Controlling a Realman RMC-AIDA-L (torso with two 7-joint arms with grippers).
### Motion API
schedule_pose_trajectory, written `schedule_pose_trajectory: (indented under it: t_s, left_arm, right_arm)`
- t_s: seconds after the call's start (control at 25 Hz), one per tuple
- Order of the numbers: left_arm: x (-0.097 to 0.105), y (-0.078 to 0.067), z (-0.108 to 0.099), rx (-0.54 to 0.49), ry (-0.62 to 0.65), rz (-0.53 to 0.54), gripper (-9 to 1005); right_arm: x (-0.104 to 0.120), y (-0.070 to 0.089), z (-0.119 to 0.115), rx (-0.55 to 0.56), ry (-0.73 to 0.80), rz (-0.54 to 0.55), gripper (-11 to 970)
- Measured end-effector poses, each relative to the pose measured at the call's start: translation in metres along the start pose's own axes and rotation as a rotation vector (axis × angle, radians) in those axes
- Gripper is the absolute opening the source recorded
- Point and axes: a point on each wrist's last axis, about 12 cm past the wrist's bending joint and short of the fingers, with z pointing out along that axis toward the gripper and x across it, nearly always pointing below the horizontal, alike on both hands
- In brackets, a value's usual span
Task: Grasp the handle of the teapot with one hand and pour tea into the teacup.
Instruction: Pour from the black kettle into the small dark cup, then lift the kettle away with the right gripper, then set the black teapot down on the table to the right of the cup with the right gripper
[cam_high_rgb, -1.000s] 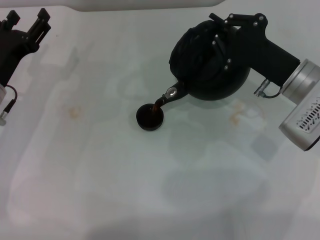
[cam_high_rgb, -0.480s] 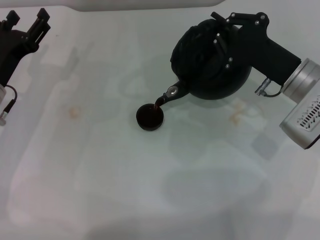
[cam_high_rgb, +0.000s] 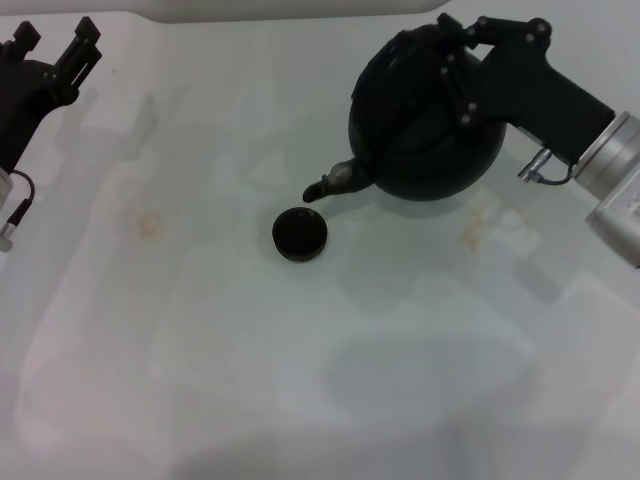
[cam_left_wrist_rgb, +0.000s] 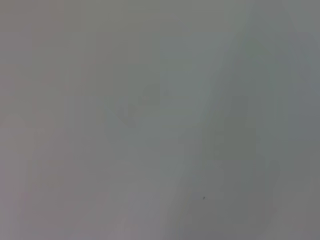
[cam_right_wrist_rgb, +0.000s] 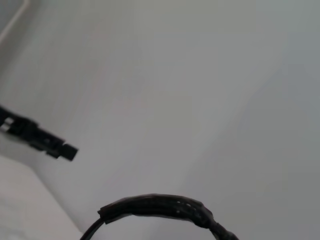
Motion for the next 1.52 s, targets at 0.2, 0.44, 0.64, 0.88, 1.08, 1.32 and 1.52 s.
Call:
schedule_pose_trajectory:
  t_s: [0.2,0.44,0.64,0.88,1.08,1.32,1.52]
  left_arm:
    - [0.000,0.000,0.000,-0.001,-0.001,0.000,834]
    - [0.002,0.001,-0.002,-0.006,0.007,-0.002,834]
    - [0.002,0.000,-0.001,-0.002,0.007,-0.001,835]
    - [0.002,0.000,0.000,-0.003,0.011,-0.001,835]
    - [0.002,0.000,0.000,-0.003,0.011,0.000,835]
    - [0.002,0.000,0.000,-0.003,0.011,0.000,835]
    - [0.001,-0.001,0.002,0.003,0.008,0.000,834]
  right_arm:
    - [0.000,-0.003,-0.001,0.023,-0.001,0.173,116]
    - [0.002,-0.004,-0.003,0.032,0.002,0.368,115]
    - [0.010,-0.005,-0.019,0.073,0.025,0.451,116]
    - [0.022,-0.004,-0.046,0.138,0.072,0.492,116]
    - [0.026,0.002,-0.061,0.150,0.092,0.504,116]
    - [0.031,0.006,-0.075,0.170,0.124,0.516,116]
    - [0.033,0.008,-0.080,0.177,0.148,0.514,116]
